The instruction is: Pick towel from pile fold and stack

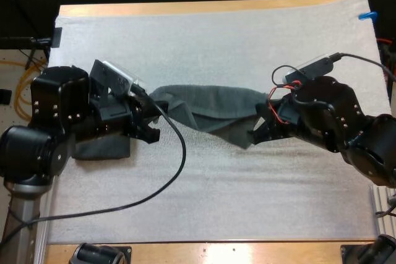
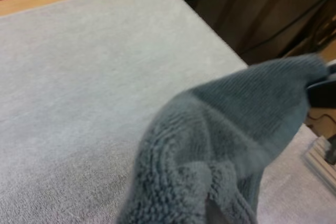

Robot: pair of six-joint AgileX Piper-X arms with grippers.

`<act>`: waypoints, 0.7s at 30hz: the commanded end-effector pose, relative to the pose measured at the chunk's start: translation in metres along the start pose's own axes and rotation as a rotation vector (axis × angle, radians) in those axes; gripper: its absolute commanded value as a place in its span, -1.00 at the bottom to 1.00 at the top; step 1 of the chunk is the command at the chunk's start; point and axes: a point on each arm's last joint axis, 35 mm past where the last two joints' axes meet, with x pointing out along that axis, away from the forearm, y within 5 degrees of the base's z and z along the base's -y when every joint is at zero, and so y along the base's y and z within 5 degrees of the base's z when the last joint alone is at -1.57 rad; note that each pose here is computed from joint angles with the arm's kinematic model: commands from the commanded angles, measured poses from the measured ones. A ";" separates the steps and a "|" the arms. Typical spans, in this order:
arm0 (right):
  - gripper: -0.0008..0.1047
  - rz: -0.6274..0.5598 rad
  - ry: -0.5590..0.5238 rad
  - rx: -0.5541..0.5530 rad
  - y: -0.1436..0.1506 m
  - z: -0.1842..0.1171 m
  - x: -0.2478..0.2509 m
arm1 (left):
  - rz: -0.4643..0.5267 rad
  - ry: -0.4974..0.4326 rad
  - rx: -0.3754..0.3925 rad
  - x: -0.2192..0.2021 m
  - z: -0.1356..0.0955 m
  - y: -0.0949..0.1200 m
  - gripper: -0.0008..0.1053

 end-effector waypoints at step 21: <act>-0.99 0.108 0.306 0.061 0.007 -0.059 0.082 | 0.060 0.223 -0.057 0.106 -0.068 0.045 -0.98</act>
